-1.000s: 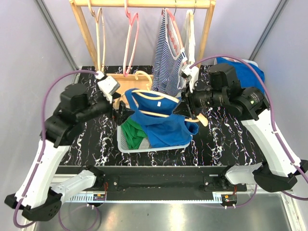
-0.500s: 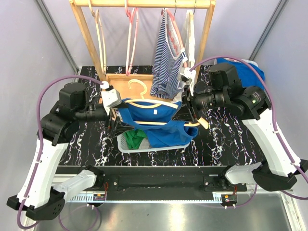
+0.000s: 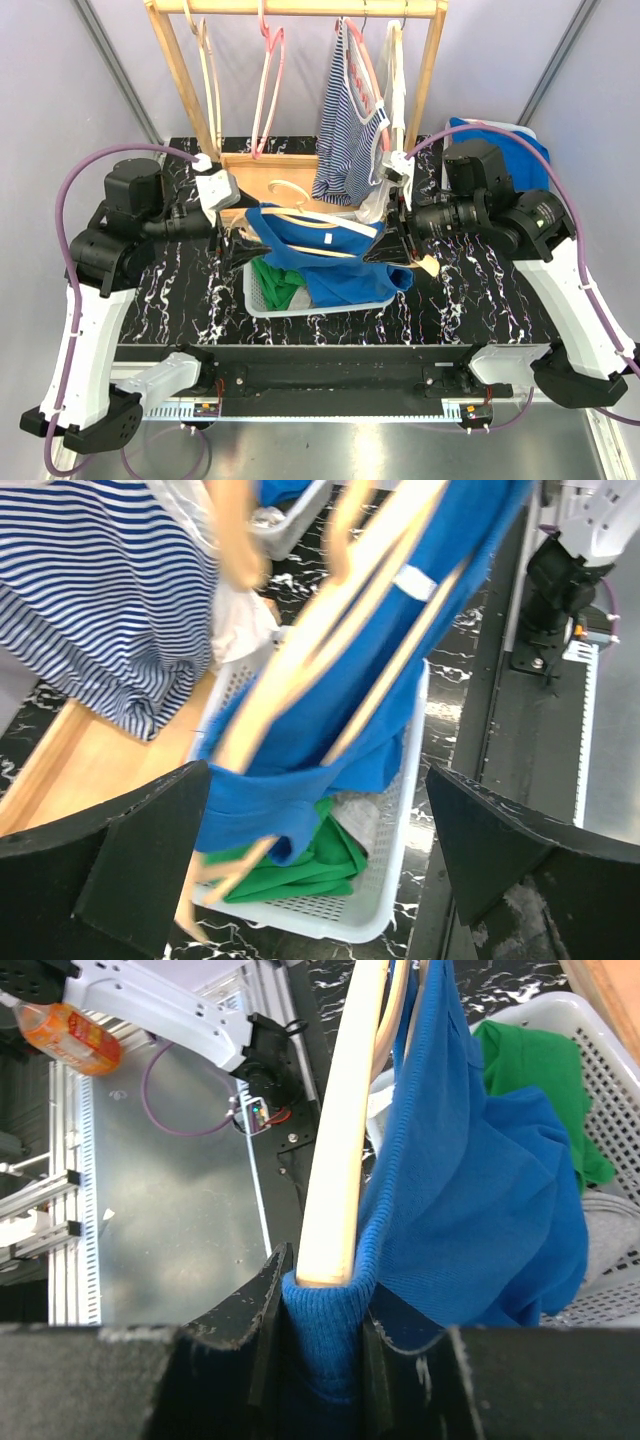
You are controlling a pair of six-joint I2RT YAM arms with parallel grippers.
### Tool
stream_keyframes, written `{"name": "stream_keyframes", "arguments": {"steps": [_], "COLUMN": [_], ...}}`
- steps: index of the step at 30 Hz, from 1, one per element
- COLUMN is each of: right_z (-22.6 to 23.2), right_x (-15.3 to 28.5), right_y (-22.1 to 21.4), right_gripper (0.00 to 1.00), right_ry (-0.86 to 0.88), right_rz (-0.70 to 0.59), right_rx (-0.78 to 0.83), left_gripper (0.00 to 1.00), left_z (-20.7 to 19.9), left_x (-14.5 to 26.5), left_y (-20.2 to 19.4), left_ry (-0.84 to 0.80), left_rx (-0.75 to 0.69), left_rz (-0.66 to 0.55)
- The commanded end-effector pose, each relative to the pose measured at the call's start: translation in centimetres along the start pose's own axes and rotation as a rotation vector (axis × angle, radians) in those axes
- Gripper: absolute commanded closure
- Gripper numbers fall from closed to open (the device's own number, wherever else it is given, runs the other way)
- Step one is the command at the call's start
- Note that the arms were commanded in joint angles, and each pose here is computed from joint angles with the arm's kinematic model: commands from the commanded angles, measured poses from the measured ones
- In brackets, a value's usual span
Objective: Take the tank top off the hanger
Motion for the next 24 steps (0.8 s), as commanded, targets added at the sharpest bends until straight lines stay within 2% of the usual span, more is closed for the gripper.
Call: {"name": "stream_keyframes", "arguments": {"steps": [1,4,16,20,21,23,24], "right_z": [1.6,1.5,1.7,1.4,1.3,1.0,0.8], "right_x": [0.6,0.5,0.0,-0.5,-0.6,-0.7,-0.8], "right_y": [0.9,0.8,2.4,2.9,2.9,3.1,3.2], "right_gripper": [0.97,0.98,0.99,0.99,0.99,0.99,0.99], "right_ry": [0.087,0.082,0.135,0.156,0.154,0.131,0.12], "right_rz": [-0.06,-0.06,-0.11,-0.118,-0.118,-0.119,-0.123], "right_rx": [0.074,0.079,0.112,0.116,0.116,0.12,0.124], "left_gripper": [0.01,0.01,0.03,0.26,0.4,0.57,0.73], "left_z": [0.8,1.0,-0.1,-0.2,-0.2,-0.2,-0.3], "left_x": [0.2,0.6,-1.0,-0.9,-0.9,-0.8,-0.7], "left_y": [1.7,2.3,0.0,0.1,0.0,0.1,0.2], "left_ry": [0.013,0.029,-0.152,-0.151,-0.152,-0.146,-0.143], "left_rx": [-0.06,-0.069,0.0,-0.014,-0.016,-0.019,-0.022], "left_rz": [-0.044,-0.058,-0.073,-0.069,-0.068,-0.065,-0.065]}}
Point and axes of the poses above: each gripper's point midway between its finger pads, its own x axis back along the fingers, its own z axis along the line the jaws close on, y = z × x, the point moved 6 cm from there along x, back along the fingers, and after that the axes turned 1 degree about x, right-handed, at the moved point
